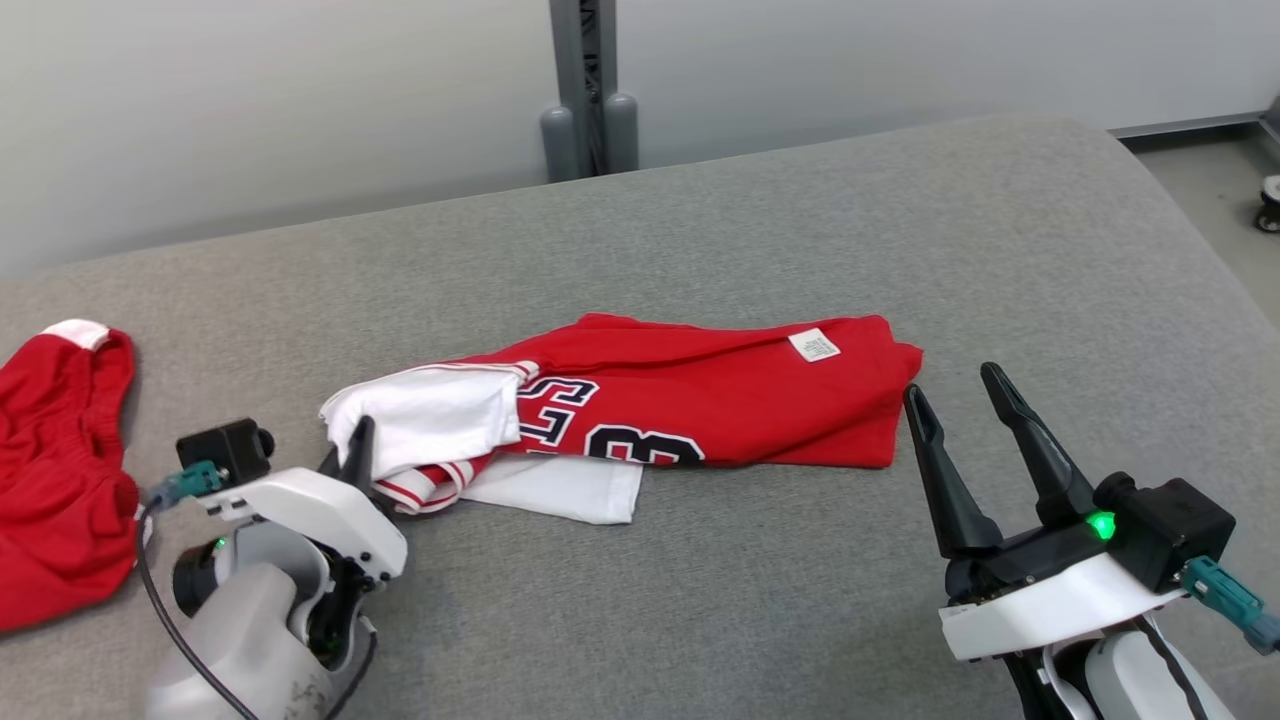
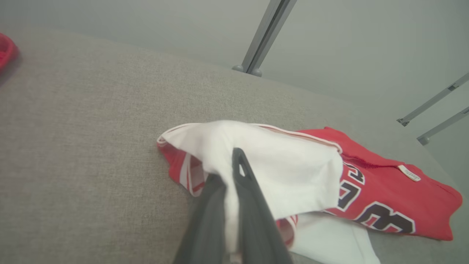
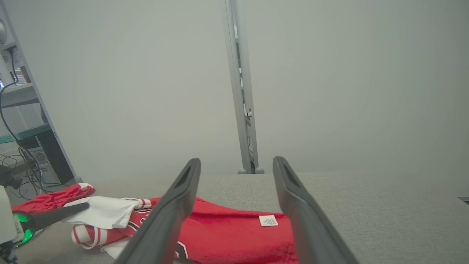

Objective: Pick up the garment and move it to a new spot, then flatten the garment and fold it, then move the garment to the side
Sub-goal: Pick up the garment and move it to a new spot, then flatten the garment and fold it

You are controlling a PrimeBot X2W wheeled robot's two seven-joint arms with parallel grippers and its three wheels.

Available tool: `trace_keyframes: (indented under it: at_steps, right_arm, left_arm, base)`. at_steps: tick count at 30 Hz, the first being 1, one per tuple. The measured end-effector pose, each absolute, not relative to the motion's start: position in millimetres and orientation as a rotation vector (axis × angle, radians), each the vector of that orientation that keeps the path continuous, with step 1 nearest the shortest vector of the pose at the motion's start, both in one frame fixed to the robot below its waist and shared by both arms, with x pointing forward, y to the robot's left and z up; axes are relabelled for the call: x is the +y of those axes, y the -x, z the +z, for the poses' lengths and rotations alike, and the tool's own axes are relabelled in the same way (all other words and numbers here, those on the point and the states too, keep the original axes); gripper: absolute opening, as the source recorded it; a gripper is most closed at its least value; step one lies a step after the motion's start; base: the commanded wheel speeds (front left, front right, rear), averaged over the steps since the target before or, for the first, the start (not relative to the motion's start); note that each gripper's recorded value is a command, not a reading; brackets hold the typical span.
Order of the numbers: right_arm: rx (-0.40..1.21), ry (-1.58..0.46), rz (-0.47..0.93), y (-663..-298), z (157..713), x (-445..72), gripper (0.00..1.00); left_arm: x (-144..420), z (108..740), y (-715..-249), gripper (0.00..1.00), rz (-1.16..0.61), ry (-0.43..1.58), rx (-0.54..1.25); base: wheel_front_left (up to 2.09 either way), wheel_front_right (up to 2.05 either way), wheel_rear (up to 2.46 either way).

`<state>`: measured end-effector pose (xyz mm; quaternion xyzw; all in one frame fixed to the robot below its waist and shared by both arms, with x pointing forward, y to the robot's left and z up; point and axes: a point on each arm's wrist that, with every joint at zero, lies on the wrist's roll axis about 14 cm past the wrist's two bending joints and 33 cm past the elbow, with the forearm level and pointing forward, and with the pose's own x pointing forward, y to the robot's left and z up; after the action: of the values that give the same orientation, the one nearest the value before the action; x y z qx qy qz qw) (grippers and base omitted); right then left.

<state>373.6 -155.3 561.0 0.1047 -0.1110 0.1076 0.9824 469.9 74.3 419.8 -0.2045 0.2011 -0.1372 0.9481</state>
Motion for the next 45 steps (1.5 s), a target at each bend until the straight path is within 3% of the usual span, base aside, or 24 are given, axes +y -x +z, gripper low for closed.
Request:
trace_keyframes:
  at_steps: [3,4,5,6,30,45]
  right_arm:
    - [-0.214,-0.207,0.24,-376.2,558.7,-150.3,1.0]
    - [-0.213,-0.204,0.245,-377.4,558.3,-149.5,1.0]
    - [-0.206,-0.206,0.269,-380.8,556.6,-142.5,1.0]
    - [-0.201,-0.208,0.286,-382.8,555.3,-136.8,1.0]
    - [-0.218,-0.204,0.236,-378.5,559.4,-155.9,1.0]
    - [-0.165,-0.175,0.229,-397.8,545.4,-170.6,1.0]
  left_arm:
    - [76.4,412.4,-460.3,0.0,-0.257,0.439,0.417]
    - [76.3,413.3,-459.5,0.15,-0.254,0.446,0.411]
    - [77.9,415.9,-457.8,0.48,-0.243,0.467,0.395]
    - [80.1,416.2,-457.1,1.0,-0.236,0.479,0.393]
    - [93.6,443.0,-438.5,1.0,-0.245,0.409,0.241]
    - [91.6,421.2,-437.3,1.0,-0.216,0.44,0.302]
  base:
    - [0.0,0.0,0.0]
    - [0.0,0.0,0.0]
    - [0.0,0.0,0.0]
    - [0.0,0.0,0.0]
    - [0.0,0.0,0.0]
    - [0.0,0.0,0.0]
